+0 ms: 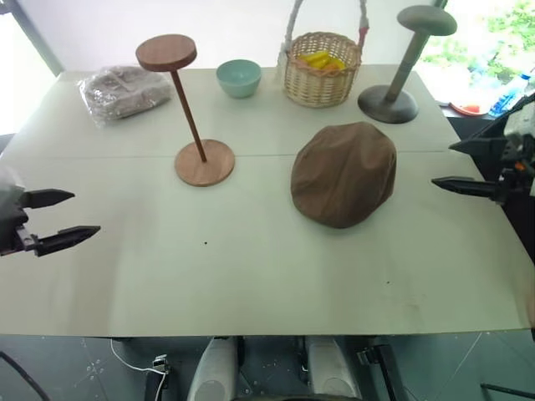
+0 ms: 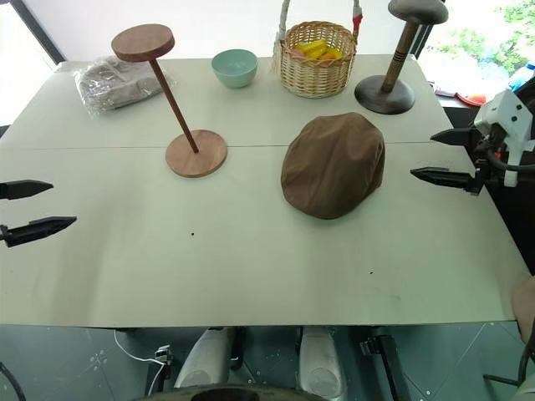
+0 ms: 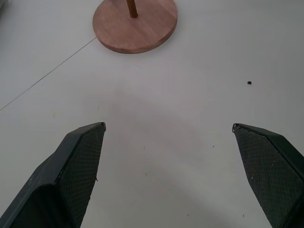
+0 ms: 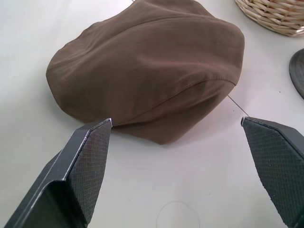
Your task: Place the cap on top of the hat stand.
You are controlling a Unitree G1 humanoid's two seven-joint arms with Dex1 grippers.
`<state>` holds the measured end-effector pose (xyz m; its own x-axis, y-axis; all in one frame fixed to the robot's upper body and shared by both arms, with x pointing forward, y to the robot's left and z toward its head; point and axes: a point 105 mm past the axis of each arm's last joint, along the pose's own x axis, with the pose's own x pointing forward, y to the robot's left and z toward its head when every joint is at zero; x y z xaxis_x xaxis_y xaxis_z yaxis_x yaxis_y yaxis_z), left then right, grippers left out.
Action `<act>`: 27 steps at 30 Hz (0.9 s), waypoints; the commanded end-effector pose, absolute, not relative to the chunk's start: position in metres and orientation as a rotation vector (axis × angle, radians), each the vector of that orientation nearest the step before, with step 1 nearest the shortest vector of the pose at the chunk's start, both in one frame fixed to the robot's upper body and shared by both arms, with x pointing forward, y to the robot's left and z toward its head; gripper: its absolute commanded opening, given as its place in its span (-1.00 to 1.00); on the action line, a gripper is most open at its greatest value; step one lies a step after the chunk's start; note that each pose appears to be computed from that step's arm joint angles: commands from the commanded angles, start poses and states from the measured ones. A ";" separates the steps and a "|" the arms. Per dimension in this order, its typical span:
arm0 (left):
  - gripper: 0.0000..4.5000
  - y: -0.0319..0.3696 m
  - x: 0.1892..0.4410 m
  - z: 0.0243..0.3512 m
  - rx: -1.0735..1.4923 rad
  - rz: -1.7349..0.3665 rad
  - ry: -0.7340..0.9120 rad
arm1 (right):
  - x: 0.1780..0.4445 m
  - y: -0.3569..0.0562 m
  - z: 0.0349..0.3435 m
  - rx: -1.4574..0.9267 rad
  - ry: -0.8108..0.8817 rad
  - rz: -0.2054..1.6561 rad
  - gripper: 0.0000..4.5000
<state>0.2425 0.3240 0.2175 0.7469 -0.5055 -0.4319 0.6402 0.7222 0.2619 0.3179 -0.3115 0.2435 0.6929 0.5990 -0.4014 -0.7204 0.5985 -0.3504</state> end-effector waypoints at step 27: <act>1.00 0.222 0.248 0.312 0.289 -1.107 0.132 | 0.315 -0.268 0.289 -0.724 0.075 0.763 0.98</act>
<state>0.2575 0.2365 0.3041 0.5183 -0.8226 -0.2337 0.8545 0.4873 0.1799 0.3225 -0.2853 0.2656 0.7350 0.5726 -0.3632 -0.6712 0.5383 -0.5097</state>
